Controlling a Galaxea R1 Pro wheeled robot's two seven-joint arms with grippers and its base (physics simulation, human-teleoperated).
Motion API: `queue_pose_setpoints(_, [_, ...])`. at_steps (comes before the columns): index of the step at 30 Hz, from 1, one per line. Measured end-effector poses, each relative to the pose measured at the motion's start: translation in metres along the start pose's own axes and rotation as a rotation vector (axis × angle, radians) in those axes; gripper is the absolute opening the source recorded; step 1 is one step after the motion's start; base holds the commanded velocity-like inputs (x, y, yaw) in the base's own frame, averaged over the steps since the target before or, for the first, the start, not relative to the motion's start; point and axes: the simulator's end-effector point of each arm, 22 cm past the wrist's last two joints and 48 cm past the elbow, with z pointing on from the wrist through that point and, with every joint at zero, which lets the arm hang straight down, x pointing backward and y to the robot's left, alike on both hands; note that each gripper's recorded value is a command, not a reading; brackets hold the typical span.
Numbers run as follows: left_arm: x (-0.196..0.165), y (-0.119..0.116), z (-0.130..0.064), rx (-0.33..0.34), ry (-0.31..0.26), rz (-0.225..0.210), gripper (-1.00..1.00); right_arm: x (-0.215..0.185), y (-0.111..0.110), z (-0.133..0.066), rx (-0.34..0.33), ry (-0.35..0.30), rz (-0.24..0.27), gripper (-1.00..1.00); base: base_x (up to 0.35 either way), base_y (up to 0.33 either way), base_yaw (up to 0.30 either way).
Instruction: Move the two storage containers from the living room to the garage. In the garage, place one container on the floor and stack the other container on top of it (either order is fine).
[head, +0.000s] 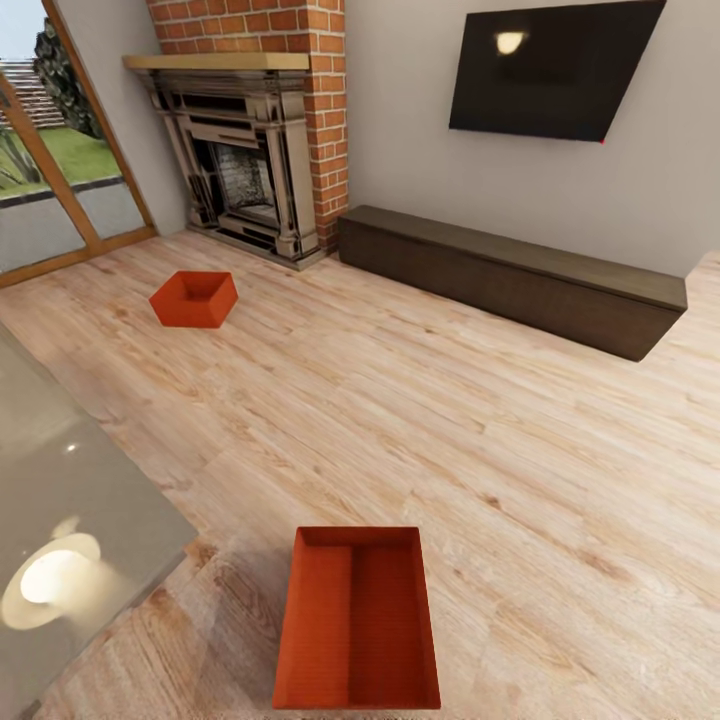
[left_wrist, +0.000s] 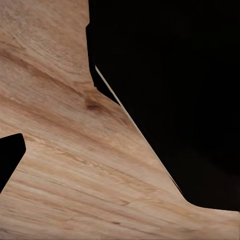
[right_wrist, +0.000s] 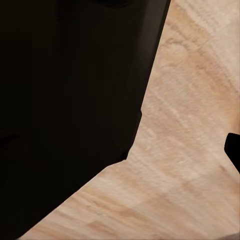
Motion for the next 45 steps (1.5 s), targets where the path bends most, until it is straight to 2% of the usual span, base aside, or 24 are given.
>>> queue_pose_setpoints(45, [0.0011,-0.0027,0.0,0.004,0.002,-0.003,1.0,-0.0002,0.0035,0.0002,-0.005,0.0,-0.003,1.0,0.0,0.0,0.0])
